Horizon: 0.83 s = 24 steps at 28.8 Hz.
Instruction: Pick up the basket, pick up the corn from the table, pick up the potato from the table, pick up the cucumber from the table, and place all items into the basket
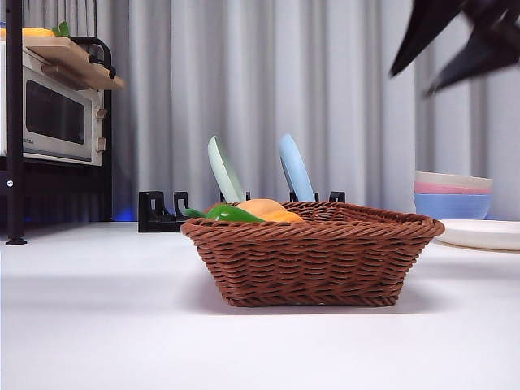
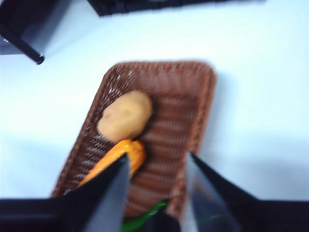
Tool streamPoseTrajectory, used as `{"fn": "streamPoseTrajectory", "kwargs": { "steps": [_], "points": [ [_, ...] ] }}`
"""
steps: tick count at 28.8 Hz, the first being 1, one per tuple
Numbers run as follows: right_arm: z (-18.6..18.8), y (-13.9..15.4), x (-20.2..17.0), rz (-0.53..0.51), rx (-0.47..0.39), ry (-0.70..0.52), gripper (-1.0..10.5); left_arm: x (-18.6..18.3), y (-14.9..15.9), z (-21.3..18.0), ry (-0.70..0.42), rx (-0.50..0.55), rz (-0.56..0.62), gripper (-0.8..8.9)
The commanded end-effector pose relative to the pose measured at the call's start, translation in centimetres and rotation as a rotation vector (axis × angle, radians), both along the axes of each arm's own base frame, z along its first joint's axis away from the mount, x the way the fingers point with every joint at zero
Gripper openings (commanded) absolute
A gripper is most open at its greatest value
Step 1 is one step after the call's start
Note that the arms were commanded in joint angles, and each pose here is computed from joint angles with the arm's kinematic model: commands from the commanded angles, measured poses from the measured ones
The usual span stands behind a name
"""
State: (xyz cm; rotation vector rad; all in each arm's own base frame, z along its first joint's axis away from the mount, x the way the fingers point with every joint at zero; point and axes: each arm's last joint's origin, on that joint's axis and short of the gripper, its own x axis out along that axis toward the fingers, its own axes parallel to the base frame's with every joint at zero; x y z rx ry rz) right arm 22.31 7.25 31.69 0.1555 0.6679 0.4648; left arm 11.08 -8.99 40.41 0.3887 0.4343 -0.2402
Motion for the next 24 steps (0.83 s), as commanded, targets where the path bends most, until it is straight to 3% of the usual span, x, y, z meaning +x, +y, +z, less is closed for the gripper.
{"fn": "streamPoseTrajectory", "kwargs": {
  "steps": [1,5,12,16,24],
  "points": [
    [1.1,-0.3,-1.5,0.0,-0.119,-0.107,-0.2,-0.1,0.0,-1.1,-0.006,0.009,-0.016,-0.09],
    [1.7,-0.7,-4.4,-0.01,-0.149,-0.205,-0.2,-0.4,0.2,-4.1,-0.017,-0.006,-0.055,-0.08],
    [-0.1,-1.8,-9.3,-0.005,-0.133,-0.314,-0.2,-1.6,0.2,-10.4,-0.004,-0.156,-0.335,-0.08],
    [-0.2,-2.3,-10.5,-0.041,-0.081,-0.311,-0.2,-1.9,0.4,-11.8,0.062,-0.205,-0.324,-0.03],
    [0.1,-2.5,-11.1,-0.049,-0.057,-0.328,0.0,-1.9,0.5,-12.6,0.145,-0.154,-0.307,-0.01]
  ]
}}
